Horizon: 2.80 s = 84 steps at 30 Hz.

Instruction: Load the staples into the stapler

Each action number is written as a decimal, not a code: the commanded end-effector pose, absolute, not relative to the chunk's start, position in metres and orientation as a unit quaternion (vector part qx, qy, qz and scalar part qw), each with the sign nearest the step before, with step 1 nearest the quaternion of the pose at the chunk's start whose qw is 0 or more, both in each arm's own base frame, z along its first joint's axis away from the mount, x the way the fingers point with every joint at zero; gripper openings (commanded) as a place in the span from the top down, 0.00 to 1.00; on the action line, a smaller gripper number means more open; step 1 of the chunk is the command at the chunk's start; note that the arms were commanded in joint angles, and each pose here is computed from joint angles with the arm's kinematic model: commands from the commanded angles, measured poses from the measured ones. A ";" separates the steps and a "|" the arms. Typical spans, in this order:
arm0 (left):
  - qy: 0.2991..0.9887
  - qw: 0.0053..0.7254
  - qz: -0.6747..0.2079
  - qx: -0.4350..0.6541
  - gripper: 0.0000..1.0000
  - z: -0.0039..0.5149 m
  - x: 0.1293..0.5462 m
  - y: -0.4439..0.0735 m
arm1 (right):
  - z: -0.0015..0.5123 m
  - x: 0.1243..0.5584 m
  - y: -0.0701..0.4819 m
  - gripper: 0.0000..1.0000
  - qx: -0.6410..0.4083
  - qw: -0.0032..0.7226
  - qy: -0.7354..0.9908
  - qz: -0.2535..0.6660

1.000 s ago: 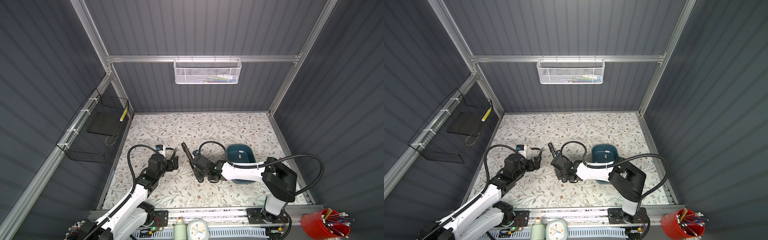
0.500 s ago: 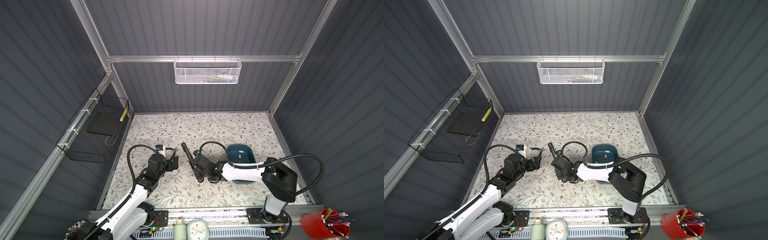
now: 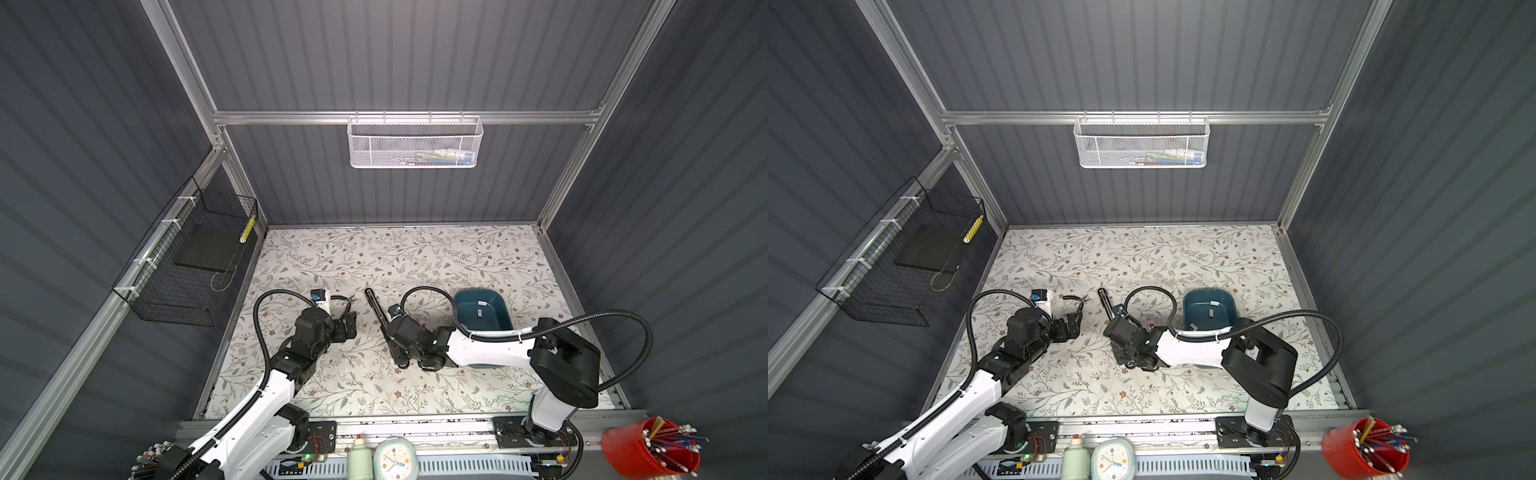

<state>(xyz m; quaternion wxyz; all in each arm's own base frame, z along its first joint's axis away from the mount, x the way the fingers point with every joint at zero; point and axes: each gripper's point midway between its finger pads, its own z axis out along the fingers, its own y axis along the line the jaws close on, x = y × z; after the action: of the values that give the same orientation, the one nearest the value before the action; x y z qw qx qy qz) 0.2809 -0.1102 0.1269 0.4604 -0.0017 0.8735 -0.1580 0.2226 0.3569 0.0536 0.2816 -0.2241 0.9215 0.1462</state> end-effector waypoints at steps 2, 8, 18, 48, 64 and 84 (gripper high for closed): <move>0.874 0.458 -0.163 -0.002 0.01 0.125 0.278 -0.110 | 0.041 0.211 0.342 0.66 -0.234 0.256 0.930 0.121; 0.874 0.457 -0.165 -0.001 0.01 0.125 0.279 -0.111 | 0.045 0.210 0.339 0.58 -0.232 0.261 0.930 0.118; 0.871 0.458 -0.173 -0.032 0.01 0.130 0.279 -0.108 | 0.036 0.196 0.347 0.52 -0.247 0.250 0.930 0.109; 0.871 0.334 -0.337 -0.125 0.00 0.083 0.306 -0.171 | 0.037 0.185 0.365 0.96 -0.238 0.254 0.921 0.172; 0.880 0.286 -0.347 -0.150 0.01 0.041 0.327 -0.188 | 0.038 0.183 0.363 1.00 -0.245 0.262 0.918 0.168; 0.876 0.303 -0.353 -0.131 0.16 0.045 0.372 -0.205 | 0.031 0.175 0.354 1.00 -0.271 0.288 0.907 0.141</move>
<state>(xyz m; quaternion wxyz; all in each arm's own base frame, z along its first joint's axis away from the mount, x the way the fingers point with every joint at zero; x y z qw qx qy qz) 0.3812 -0.2110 0.0536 0.3260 -0.1367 0.8553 -0.3789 0.1797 0.3602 0.0324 0.2816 -0.2507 0.9125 0.1587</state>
